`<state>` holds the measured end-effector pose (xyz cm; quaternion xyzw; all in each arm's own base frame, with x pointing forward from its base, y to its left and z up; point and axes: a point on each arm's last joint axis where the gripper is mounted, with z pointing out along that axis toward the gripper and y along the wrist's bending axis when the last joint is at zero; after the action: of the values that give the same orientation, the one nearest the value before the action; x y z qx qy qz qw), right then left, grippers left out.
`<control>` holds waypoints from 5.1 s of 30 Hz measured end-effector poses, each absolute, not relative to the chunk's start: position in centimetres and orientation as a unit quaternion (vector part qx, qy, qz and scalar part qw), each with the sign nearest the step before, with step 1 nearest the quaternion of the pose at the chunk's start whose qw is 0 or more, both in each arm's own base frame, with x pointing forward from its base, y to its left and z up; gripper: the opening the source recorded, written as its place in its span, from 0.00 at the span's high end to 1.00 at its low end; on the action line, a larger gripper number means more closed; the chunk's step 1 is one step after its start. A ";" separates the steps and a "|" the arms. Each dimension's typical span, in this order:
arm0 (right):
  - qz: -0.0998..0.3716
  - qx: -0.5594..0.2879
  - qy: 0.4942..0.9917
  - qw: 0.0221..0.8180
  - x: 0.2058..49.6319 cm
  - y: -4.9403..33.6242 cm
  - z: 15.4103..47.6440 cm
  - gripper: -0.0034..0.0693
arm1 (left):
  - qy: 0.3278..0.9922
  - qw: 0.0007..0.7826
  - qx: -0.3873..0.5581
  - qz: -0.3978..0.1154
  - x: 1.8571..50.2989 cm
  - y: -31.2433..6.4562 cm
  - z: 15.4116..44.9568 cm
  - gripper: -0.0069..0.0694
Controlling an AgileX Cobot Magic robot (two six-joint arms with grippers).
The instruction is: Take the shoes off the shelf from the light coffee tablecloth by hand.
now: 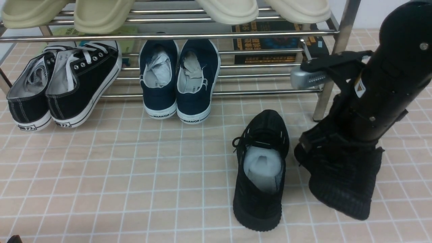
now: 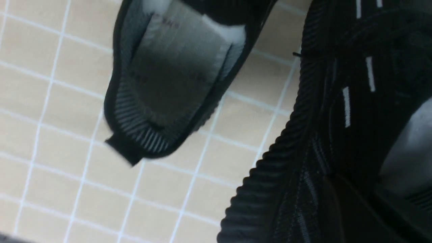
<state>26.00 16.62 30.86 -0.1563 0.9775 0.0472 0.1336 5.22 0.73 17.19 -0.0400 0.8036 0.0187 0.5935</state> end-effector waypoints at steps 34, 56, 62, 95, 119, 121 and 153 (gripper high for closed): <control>0.040 -0.145 0.979 0.139 29.8 19.2 25.0 0.93 | 0.804 0.593 -0.038 0.022 5.2 0.8 17.2 0.60; 0.013 -0.185 0.980 0.072 28.1 18.1 27.5 0.53 | 0.804 0.593 -0.036 0.025 5.2 0.8 17.2 0.60; 0.035 -0.201 0.967 0.150 25.6 16.3 33.2 0.74 | 0.804 0.593 -0.036 0.025 5.2 0.8 17.2 0.60; 0.181 -0.161 0.785 0.570 5.9 3.2 32.8 0.97 | 0.804 0.593 -0.036 0.025 5.2 0.8 17.2 0.60; 0.159 -0.171 0.781 0.579 6.2 3.1 32.4 0.95 | 0.804 0.593 -0.036 0.025 5.2 0.8 17.2 0.60; 0.159 -0.171 0.781 0.579 6.2 3.1 32.4 0.95 | 0.804 0.593 -0.036 0.025 5.2 0.8 17.2 0.60; 0.025 -0.031 0.807 0.590 5.1 0.5 17.6 0.92 | 0.804 0.593 -0.035 0.027 5.2 0.8 17.2 0.60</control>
<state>5.14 0.51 17.56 -0.0313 0.8066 0.0246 0.5897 5.22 0.80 17.19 -0.0348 0.8038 0.0273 0.5932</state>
